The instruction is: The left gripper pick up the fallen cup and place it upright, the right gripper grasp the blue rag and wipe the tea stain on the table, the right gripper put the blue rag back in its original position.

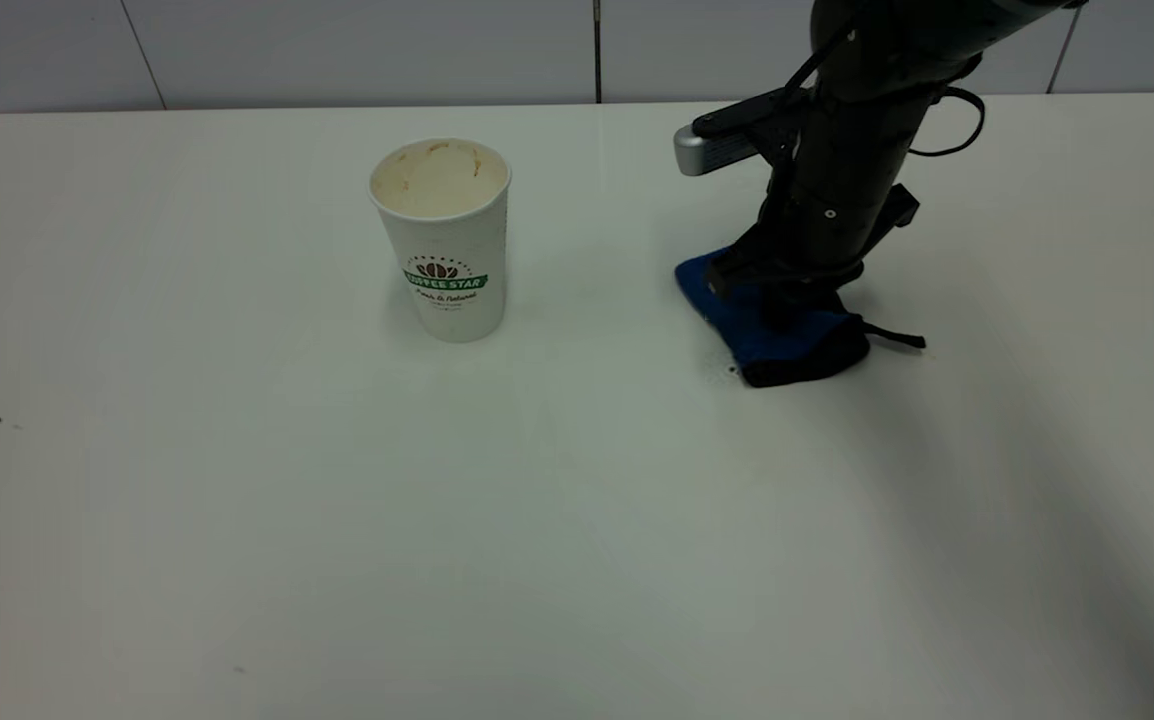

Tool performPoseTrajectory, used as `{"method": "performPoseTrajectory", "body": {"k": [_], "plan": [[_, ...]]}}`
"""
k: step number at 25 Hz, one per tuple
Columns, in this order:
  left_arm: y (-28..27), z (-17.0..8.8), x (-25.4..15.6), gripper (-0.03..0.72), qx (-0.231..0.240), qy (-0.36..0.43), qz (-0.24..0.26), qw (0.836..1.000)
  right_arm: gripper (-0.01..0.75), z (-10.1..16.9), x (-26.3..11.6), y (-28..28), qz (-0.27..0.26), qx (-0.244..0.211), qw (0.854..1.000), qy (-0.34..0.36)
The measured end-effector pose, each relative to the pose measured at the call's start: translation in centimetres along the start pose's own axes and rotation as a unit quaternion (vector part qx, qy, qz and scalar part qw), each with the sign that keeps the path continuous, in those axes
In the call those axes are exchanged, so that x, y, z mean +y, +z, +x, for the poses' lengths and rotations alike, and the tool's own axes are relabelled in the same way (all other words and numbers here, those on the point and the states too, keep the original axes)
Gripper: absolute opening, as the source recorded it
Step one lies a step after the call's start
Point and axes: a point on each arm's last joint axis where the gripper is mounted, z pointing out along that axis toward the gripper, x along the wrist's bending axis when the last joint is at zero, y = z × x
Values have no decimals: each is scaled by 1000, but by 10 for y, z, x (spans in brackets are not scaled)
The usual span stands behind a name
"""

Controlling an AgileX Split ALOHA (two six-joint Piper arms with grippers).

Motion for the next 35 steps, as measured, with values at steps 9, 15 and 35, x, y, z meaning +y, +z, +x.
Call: {"method": "performPoseTrajectory", "body": {"k": [9,15,35], "plan": [[0,0,0,489,0,0,0,1000,96,-63,-16,-14,46,-45,994,93],[0,0,0,489,0,0,0,1000,381,-66,-9,-39,39,-52,993,103],[0,0,0,489,0,1,1,1000,529,-32,-14,-384,-131,-33,988,69]]}}
